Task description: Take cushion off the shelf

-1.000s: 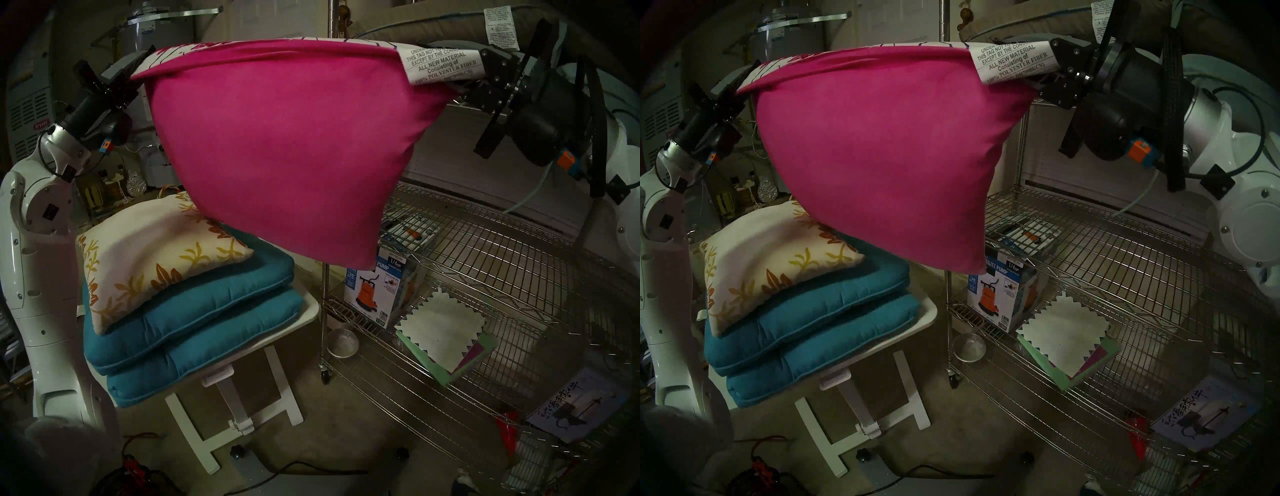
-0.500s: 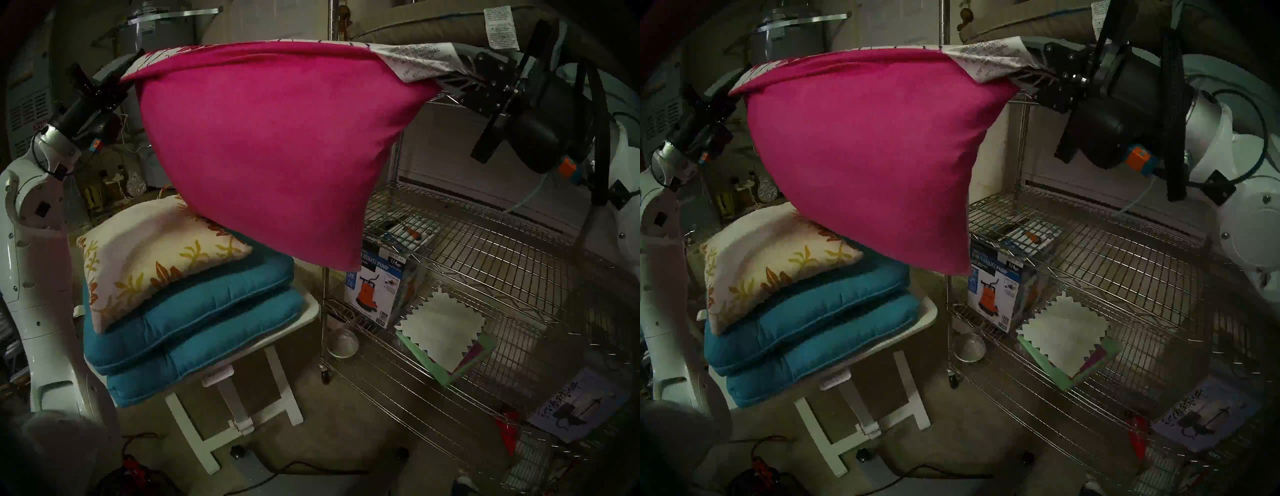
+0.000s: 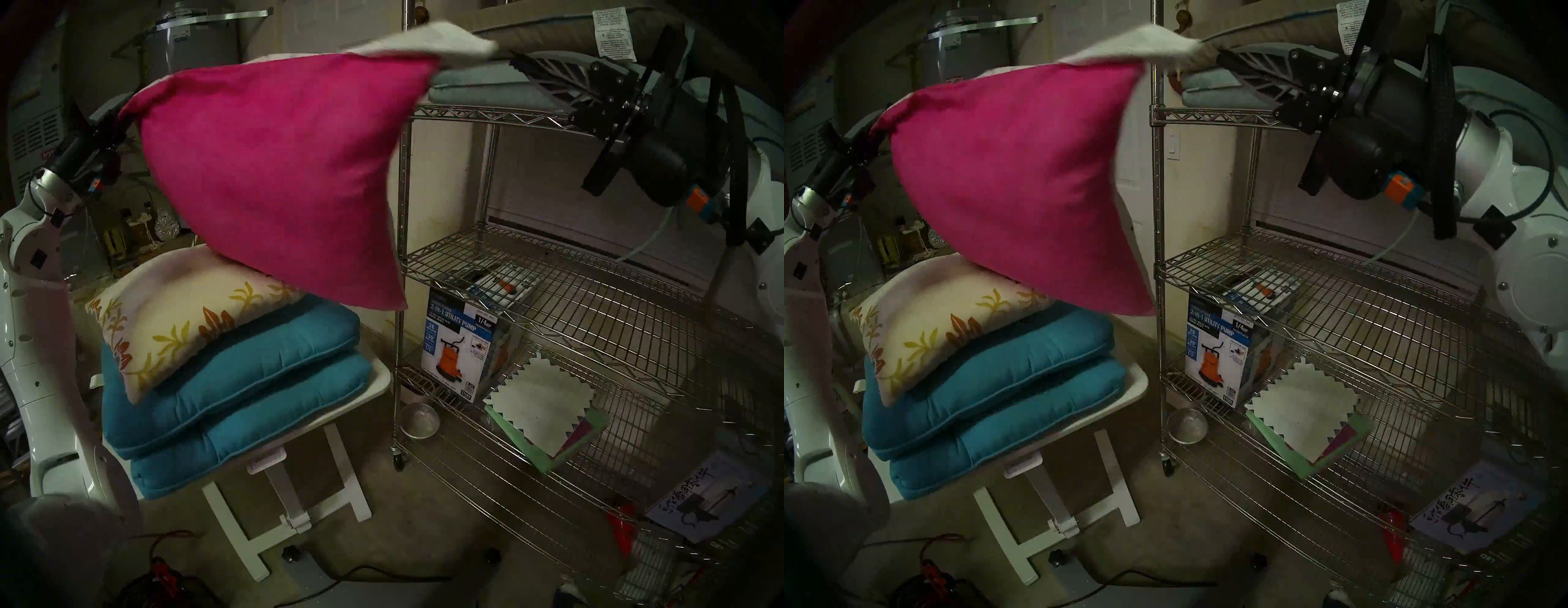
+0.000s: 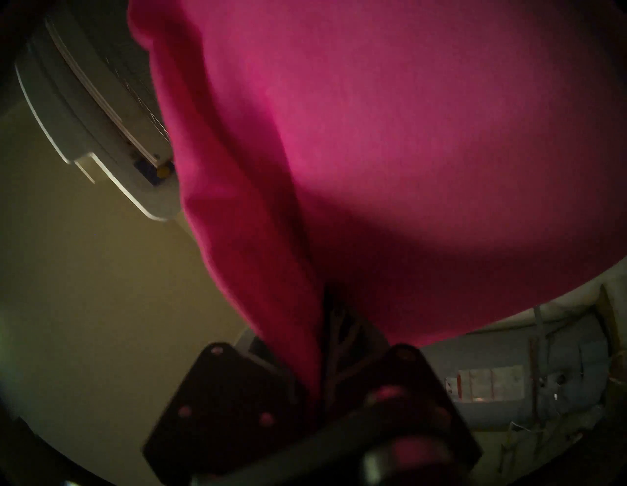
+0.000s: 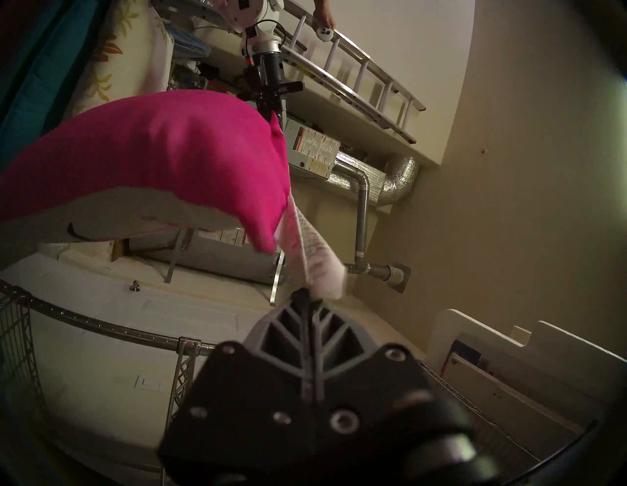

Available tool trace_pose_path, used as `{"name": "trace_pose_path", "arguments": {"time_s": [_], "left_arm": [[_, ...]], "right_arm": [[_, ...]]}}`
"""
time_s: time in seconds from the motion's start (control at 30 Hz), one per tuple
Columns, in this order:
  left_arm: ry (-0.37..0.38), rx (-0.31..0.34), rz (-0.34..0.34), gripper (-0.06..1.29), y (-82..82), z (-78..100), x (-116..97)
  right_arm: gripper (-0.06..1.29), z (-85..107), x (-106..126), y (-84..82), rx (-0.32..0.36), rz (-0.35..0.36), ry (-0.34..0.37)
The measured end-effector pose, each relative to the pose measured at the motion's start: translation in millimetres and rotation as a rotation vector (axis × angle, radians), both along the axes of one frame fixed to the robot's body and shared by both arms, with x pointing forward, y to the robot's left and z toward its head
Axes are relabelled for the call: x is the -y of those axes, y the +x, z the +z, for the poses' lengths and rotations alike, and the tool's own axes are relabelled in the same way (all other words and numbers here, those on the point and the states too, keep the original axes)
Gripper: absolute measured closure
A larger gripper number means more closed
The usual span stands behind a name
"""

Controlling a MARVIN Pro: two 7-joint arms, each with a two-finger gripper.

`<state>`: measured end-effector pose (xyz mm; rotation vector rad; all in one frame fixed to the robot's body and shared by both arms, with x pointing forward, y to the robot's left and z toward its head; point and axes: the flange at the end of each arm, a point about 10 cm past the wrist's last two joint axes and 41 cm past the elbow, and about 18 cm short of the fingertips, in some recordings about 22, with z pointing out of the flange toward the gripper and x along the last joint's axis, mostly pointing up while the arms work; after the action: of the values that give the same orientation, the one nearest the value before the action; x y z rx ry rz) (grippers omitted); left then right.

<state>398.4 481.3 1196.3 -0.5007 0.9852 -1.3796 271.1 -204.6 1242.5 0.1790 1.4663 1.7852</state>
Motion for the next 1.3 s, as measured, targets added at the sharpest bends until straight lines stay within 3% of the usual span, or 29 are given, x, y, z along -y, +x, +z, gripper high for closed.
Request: {"name": "trace_pose_path", "arguments": {"time_s": [0.1, 0.37, 0.77, 0.97, 1.3], "left_arm": [[-0.053, -0.039, 0.052, 1.16, 5.8, -7.3, -26], [-0.130, -0.103, 0.117, 1.16, 19.7, -18.9, -64], [-0.162, -0.108, 0.097, 1.16, 40.2, -20.7, -77], [-0.122, -0.040, 0.051, 1.16, 29.3, -12.6, -74], [-0.040, 0.042, 0.009, 1.17, -8.5, -14.6, -68]], "right_arm": [[1.25, 2.4, 6, 3.7, 0.003, -0.025, 0.021], [1.25, 4.3, 13, 7.7, 0.008, -0.061, 0.051], [1.25, -10.8, 7, 7.8, -0.002, -0.099, 0.086], [1.25, -19.5, 8, 12.1, -0.010, -0.140, 0.116], [1.22, -38.9, 9, 19.8, -0.046, -0.162, 0.143]]}}
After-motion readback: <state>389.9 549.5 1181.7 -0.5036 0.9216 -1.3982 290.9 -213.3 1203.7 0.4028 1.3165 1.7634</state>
